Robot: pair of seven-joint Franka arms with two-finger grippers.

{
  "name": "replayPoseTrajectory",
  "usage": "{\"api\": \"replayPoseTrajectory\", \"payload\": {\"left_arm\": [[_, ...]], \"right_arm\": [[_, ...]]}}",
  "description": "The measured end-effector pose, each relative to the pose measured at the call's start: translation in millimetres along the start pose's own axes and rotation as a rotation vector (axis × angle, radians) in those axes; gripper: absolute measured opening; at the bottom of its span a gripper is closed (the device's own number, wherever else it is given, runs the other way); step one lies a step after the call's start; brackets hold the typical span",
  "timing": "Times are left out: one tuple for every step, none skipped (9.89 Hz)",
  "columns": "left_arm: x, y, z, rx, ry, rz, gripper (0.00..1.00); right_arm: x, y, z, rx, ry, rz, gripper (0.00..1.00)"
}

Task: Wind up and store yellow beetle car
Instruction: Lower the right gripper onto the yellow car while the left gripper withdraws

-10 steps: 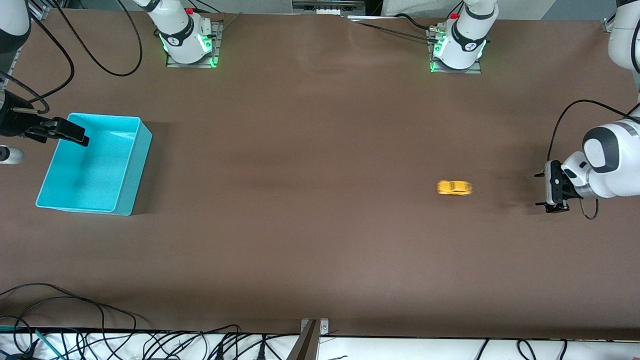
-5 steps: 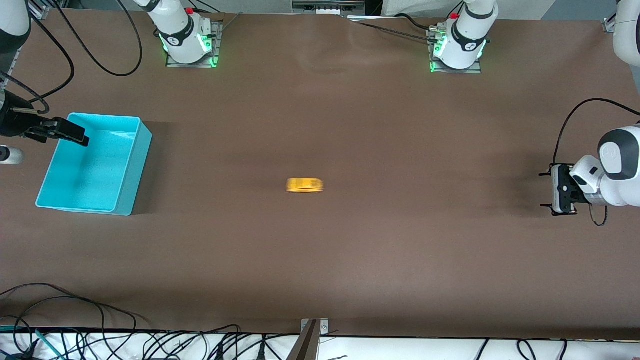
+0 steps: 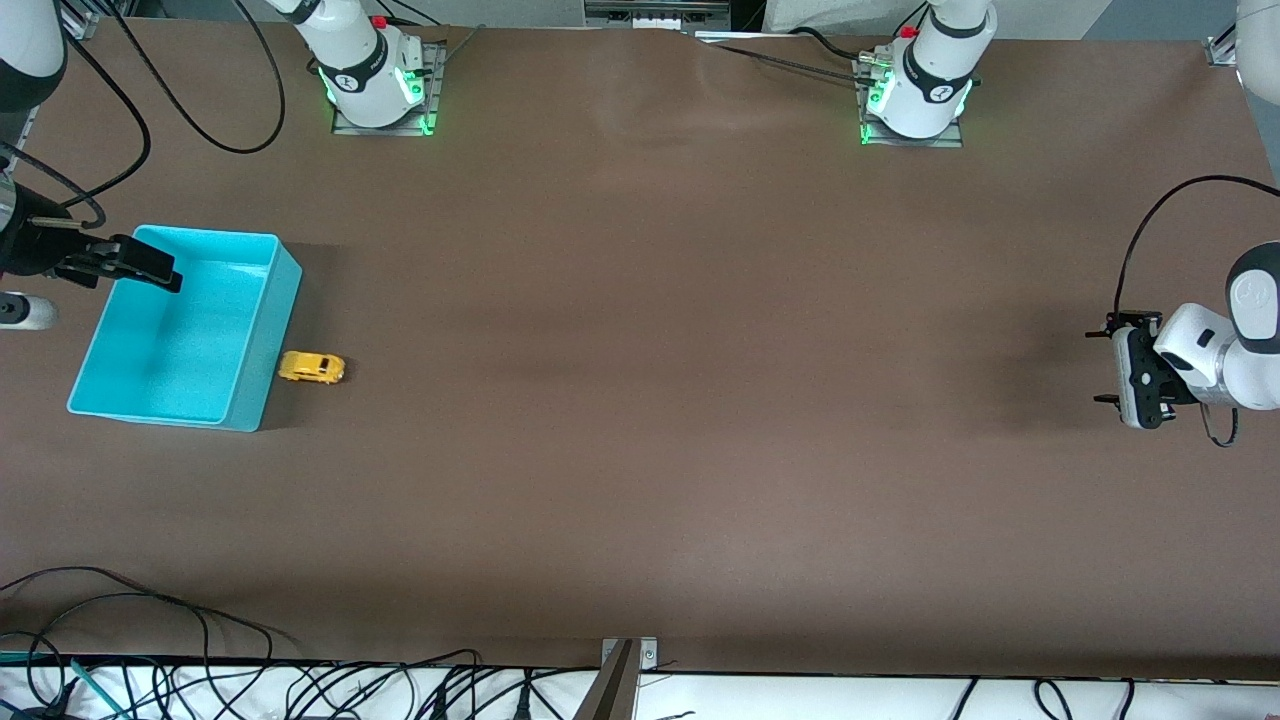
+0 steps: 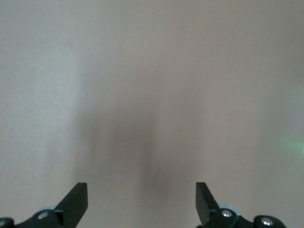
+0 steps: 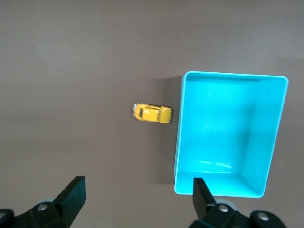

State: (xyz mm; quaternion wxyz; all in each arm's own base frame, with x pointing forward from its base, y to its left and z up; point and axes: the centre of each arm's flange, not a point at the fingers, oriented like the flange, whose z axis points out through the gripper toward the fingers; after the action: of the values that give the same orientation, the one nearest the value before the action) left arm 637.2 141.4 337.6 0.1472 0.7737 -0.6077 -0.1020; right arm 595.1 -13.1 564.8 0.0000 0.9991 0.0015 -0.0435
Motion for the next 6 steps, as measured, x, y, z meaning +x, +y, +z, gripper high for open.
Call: {"api": "replayPoseTrajectory", "payload": {"left_arm": [[23.7, 6.8, -16.9, -0.021, -0.016, -0.052, 1.0], [47.4, 13.4, -34.3, -0.027, -0.032, -0.106, 1.0], [68.1, 19.5, -48.2, -0.022, -0.045, -0.156, 1.0], [84.9, 25.4, -58.5, -0.01, -0.053, -0.207, 1.0], [100.7, 32.3, -66.8, 0.005, -0.058, -0.267, 1.0], [115.1, 39.6, -75.7, 0.023, -0.058, -0.323, 1.0]], "right_arm": [[3.1, -6.9, 8.3, -0.001, -0.015, -0.05, 1.0], [7.6, -15.9, 18.6, -0.002, -0.032, -0.126, 1.0], [13.3, -25.5, 30.0, -0.002, -0.045, -0.223, 1.0], [19.8, -31.8, 43.6, -0.002, -0.051, -0.324, 1.0], [26.7, -33.7, 59.8, -0.001, -0.047, -0.445, 1.0], [32.9, -33.3, 78.5, -0.001, -0.038, -0.584, 1.0]]}}
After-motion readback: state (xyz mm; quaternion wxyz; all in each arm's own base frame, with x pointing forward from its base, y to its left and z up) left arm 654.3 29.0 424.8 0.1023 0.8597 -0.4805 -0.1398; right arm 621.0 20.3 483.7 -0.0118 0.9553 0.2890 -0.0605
